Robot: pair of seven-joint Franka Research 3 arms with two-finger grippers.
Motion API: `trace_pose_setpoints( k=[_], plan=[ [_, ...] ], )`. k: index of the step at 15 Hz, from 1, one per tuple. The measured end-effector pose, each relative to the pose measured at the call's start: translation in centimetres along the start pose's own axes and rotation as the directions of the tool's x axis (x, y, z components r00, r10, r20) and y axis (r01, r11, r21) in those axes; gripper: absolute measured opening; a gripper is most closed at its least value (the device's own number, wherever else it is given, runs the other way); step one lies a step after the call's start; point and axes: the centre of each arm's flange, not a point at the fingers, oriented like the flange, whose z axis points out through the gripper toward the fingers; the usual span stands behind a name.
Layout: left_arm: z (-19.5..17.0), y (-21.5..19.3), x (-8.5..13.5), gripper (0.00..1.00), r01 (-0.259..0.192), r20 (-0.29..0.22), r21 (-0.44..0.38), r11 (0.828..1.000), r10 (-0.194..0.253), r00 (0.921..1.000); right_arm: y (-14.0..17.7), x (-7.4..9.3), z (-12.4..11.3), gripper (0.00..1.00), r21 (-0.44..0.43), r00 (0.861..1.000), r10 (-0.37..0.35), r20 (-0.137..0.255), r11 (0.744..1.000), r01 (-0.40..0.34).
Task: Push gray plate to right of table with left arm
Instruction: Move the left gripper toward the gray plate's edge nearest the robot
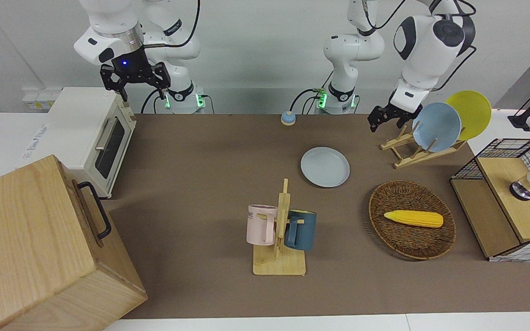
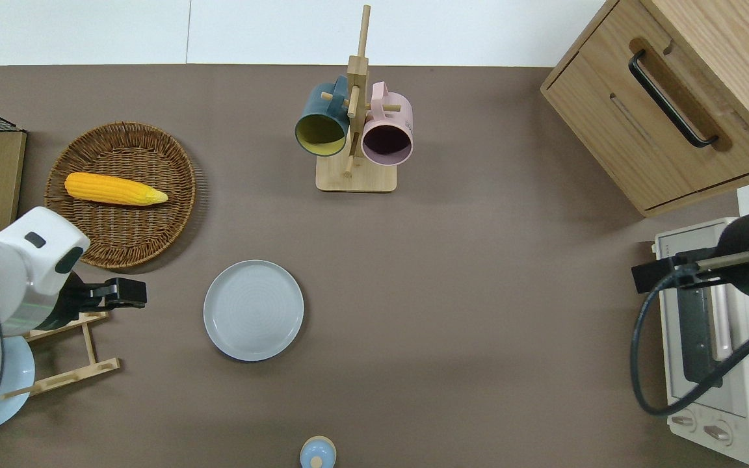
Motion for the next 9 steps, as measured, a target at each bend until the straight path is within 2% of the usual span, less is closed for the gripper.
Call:
trace_pose_setpoints(
  k=[5,9],
  plan=[
    [8.6,0.2,-0.1,0.96,0.032,0.008,-0.055,0.998,-0.031,0.9995,0.0,0.0,0.0,1.0,0.0,1.0,0.0,0.0,1.0,0.0],
    [13.9,0.4,-0.5,0.94,0.063,0.04,-0.085,0.994,-0.06,0.9974,0.0,0.0,0.0,1.0,0.0,1.0,0.0,0.0,1.0,0.0]
  ],
)
